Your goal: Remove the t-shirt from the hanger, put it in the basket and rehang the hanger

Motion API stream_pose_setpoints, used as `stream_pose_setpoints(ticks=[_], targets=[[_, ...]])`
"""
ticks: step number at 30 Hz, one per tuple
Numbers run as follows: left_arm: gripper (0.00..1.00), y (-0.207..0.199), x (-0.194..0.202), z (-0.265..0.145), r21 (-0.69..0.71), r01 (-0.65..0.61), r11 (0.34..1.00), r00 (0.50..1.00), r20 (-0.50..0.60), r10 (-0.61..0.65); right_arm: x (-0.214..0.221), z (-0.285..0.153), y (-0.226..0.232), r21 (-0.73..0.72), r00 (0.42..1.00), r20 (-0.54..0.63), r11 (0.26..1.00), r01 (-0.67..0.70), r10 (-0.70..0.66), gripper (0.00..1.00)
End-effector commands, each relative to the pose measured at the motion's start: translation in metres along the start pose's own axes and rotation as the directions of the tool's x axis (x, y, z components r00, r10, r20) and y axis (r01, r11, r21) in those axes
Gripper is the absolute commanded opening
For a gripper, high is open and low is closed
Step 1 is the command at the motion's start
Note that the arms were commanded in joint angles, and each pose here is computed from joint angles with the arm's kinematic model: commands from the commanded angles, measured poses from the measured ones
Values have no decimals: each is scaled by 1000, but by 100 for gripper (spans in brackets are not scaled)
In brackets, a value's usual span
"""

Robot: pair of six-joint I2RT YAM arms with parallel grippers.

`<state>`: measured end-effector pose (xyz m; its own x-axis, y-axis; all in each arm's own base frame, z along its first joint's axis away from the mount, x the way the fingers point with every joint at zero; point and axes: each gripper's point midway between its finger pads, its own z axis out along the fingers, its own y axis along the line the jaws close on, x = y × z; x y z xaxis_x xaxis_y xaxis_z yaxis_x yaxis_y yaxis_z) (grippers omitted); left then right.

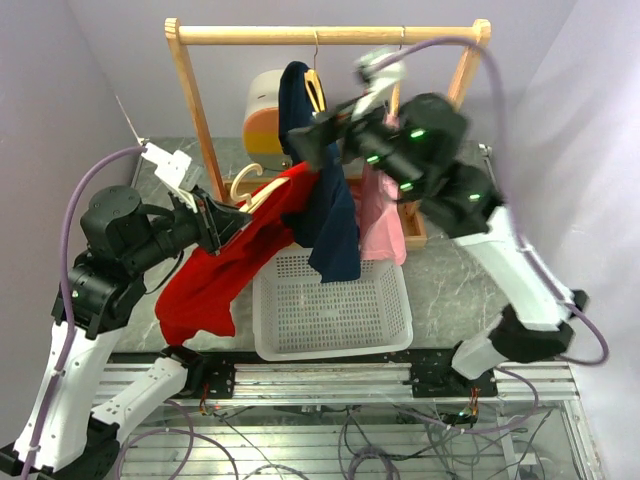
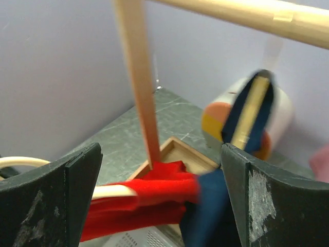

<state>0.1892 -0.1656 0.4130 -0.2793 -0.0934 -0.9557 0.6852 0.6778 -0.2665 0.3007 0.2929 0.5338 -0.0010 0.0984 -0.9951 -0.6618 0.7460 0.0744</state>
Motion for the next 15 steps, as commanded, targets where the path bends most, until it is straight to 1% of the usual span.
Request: stream_pose_setpoints(ticks=[1,4,6,10,11,12,14,15], targets=[[7,2,-18,-13,-51,-20,999,996,82,24,8,13,34,170,980,-63,965,198,-190,100],[7,16,-12,-16,-132,-3,991,997,71,12,18,17,61,161,971,-68,958,237,-229,100],[7,24,-9,-18,-180,13,984,997,73,0,30,19,69,158,973,-78,961,226,-216,99],[7,38,-11,-27,-269,55,962,990,137,-18,67,17,71,183,978,-102,963,197,-181,98],[7,41,-12,-29,-284,67,956,988,151,-25,85,15,69,196,977,-119,961,195,-174,96],[7,43,-13,-31,-301,75,951,986,162,-26,82,12,69,201,984,-93,965,166,-150,93],[7,47,-16,-34,-324,85,942,983,184,-25,96,8,67,204,988,-85,969,143,-128,80],[7,47,-18,-35,-325,86,942,981,193,-24,99,8,67,202,990,-79,971,132,-118,79]])
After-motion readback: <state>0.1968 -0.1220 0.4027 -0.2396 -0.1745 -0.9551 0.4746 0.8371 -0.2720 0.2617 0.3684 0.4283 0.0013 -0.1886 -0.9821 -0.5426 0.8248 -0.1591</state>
